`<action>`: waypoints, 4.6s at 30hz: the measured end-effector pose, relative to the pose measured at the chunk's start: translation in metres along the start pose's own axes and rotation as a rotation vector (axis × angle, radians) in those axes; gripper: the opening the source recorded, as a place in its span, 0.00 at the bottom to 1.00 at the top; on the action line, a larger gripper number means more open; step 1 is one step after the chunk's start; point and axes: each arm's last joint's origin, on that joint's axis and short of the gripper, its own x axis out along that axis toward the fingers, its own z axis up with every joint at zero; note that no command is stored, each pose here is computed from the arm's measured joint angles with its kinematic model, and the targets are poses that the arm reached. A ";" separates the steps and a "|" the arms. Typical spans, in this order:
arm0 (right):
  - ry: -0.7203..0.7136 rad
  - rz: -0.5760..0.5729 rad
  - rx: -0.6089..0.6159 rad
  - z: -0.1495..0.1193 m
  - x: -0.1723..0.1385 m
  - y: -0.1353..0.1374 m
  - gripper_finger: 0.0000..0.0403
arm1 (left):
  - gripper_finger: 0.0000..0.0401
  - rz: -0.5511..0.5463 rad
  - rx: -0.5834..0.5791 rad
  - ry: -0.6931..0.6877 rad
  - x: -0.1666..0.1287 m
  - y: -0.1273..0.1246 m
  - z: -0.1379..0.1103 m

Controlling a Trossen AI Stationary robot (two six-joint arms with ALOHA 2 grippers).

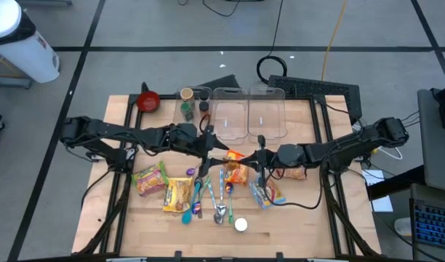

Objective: Pick & Place Food Item
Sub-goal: Put the orange seasoning pack into the left transparent bin

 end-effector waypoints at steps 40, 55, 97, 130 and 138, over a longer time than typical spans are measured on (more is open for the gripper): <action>-0.040 -0.029 -0.029 0.006 -0.004 -0.001 0.25 | 0.01 0.007 -0.001 -0.002 -0.012 0.013 0.002; -0.026 -0.019 0.023 0.006 -0.010 -0.001 0.61 | 0.00 0.560 -0.099 -0.147 -0.093 0.059 -0.036; -0.054 -0.020 0.023 0.009 -0.010 -0.001 0.56 | 0.00 1.133 -0.357 -0.155 -0.075 0.108 -0.112; -0.061 -0.020 0.024 0.010 -0.010 -0.001 0.56 | 0.02 1.115 -0.328 -0.058 -0.054 0.116 -0.136; -0.061 -0.020 0.024 0.010 -0.010 -0.001 0.56 | 0.02 1.117 -0.328 -0.018 -0.055 0.116 -0.139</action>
